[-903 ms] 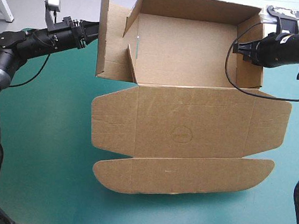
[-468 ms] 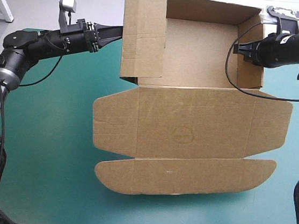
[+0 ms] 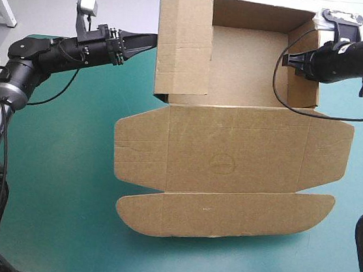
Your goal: Fold the box
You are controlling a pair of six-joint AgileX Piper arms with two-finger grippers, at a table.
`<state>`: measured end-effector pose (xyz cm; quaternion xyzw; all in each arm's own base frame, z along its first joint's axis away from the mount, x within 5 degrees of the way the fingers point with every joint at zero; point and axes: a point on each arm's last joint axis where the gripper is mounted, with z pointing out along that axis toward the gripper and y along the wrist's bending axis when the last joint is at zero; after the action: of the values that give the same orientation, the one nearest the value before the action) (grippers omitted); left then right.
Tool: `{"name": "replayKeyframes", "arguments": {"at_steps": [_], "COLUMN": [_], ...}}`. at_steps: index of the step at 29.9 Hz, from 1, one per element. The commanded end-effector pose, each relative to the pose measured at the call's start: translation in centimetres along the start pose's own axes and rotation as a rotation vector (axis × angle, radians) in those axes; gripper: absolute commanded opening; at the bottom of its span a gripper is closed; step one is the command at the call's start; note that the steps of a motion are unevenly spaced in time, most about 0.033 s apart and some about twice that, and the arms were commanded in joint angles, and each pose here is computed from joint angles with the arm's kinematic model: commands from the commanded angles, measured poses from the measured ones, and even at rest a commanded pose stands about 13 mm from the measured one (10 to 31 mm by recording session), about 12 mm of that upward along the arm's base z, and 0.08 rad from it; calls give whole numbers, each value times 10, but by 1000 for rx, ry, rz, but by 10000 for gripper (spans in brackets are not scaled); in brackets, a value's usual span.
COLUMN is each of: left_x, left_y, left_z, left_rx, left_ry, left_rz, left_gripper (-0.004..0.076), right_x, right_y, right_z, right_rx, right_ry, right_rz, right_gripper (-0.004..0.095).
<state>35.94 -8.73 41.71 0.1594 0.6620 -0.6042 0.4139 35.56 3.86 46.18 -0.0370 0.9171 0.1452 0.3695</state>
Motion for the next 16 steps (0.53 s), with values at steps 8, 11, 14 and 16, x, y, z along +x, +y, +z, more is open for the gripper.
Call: {"name": "replayKeyframes", "arguments": {"at_steps": [8,11,14,16], "left_x": [-12,-12,-10,-8], "left_y": [-49,-46,-38,-36], "left_z": [1,2,3,3], "left_rx": [210,179,92,65], "left_ry": [-69,-66,-43,-31], "left_rz": [35,44,68,78], "left_gripper": [285,286,327,384], "right_x": [-3,-3,-3,-3], "right_y": [4,4,5,4], "right_z": [-10,-7,-5,-3], "right_rx": [-39,-48,-60,-59], "right_ry": [-28,-21,-17,-13], "right_rz": [19,21,18,17], "right_gripper": [-19,-19,-19,-19]}}
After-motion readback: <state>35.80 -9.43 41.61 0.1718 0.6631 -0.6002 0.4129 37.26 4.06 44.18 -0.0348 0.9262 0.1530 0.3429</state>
